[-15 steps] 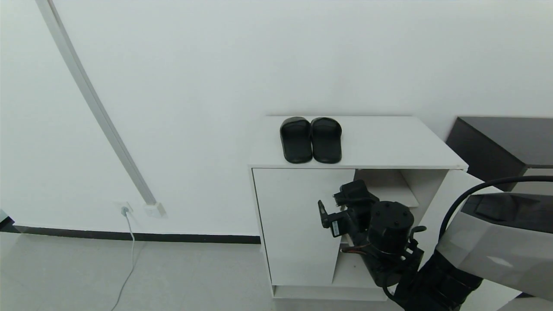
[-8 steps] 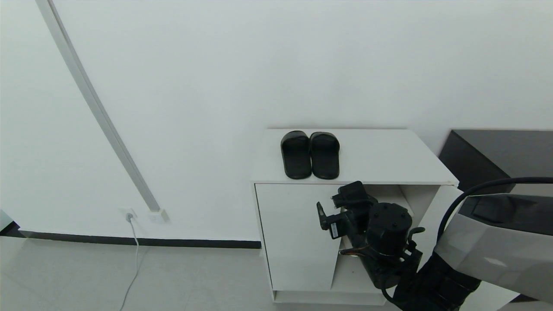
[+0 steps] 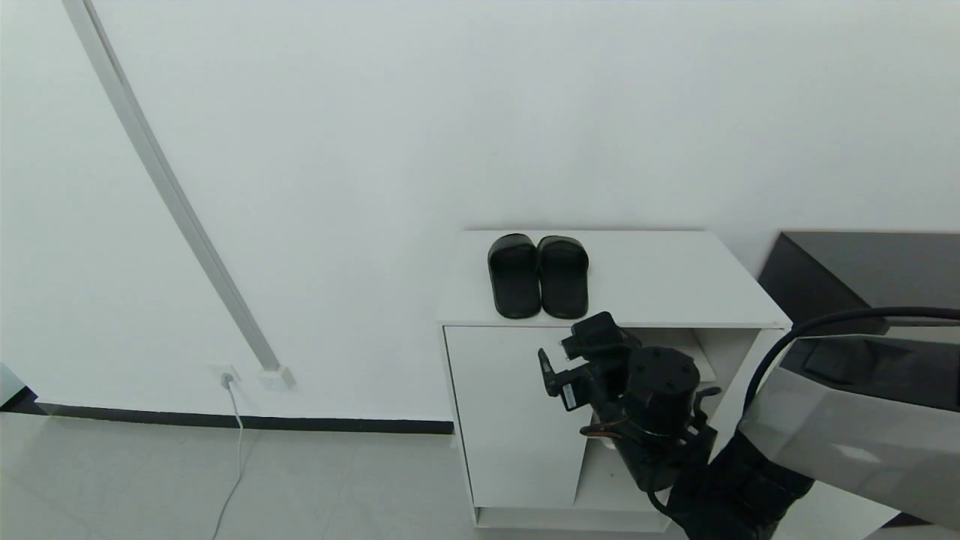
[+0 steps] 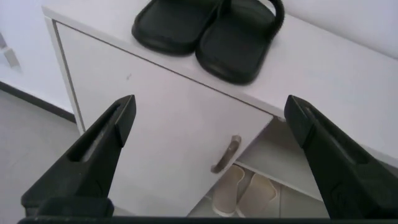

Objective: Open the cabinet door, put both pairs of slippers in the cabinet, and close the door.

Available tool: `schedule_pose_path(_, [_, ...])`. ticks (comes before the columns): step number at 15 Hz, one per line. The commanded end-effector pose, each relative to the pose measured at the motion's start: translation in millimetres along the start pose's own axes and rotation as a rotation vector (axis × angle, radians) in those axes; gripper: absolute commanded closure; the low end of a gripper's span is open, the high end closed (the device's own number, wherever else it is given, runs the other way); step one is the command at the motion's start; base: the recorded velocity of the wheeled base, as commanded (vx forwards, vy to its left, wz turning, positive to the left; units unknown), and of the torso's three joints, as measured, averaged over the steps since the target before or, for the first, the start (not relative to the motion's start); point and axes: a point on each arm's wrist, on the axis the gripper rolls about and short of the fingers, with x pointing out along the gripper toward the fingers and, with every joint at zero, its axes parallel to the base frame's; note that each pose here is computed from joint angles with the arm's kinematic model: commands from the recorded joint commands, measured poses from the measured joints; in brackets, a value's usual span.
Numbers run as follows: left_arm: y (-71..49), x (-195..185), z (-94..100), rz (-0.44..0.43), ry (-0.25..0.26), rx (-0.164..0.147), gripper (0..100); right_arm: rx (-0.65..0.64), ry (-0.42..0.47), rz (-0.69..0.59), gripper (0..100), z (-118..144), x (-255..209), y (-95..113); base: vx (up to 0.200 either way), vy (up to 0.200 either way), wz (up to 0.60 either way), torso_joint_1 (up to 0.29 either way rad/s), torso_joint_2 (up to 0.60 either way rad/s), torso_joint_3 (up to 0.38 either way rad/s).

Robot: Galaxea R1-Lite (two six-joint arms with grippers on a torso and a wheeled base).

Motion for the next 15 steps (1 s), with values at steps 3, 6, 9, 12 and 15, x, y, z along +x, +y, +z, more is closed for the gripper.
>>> schedule_pose_path(3, [0.0, 0.1, -0.1, 0.001, 0.002, 0.005, 100, 0.147, 0.088, -0.094, 0, 71.5, 33.5, 4.5, 0.0, 0.0, 0.0, 0.0, 0.0, 0.0])
schedule_pose_path(6, [0.0, 0.1, -0.1, -0.001, 0.002, 0.003, 100, 0.267, 0.137, -0.126, 0, 95.3, 41.5, 13.7, 0.0, 0.0, 0.0, 0.0, 0.0, 0.0])
schedule_pose_path(9, [0.0, 0.1, -0.1, -0.001, 0.002, 0.003, 100, 0.281, 0.181, -0.118, 0, 85.5, 44.1, 22.5, 0.0, 0.0, 0.0, 0.0, 0.0, 0.0])
schedule_pose_path(12, [0.0, 0.1, -0.1, -0.001, 0.002, 0.003, 100, 0.284, 0.202, -0.131, 0, 73.9, 49.3, 23.7, 0.0, 0.0, 0.0, 0.0, 0.0, 0.0])
schedule_pose_path(15, [-0.1, 0.1, -0.1, -0.004, 0.002, 0.003, 100, 0.282, 0.206, -0.13, 0, 71.2, 51.2, 24.6, 0.2, 0.0, 0.0, -0.004, 0.0, 0.004])
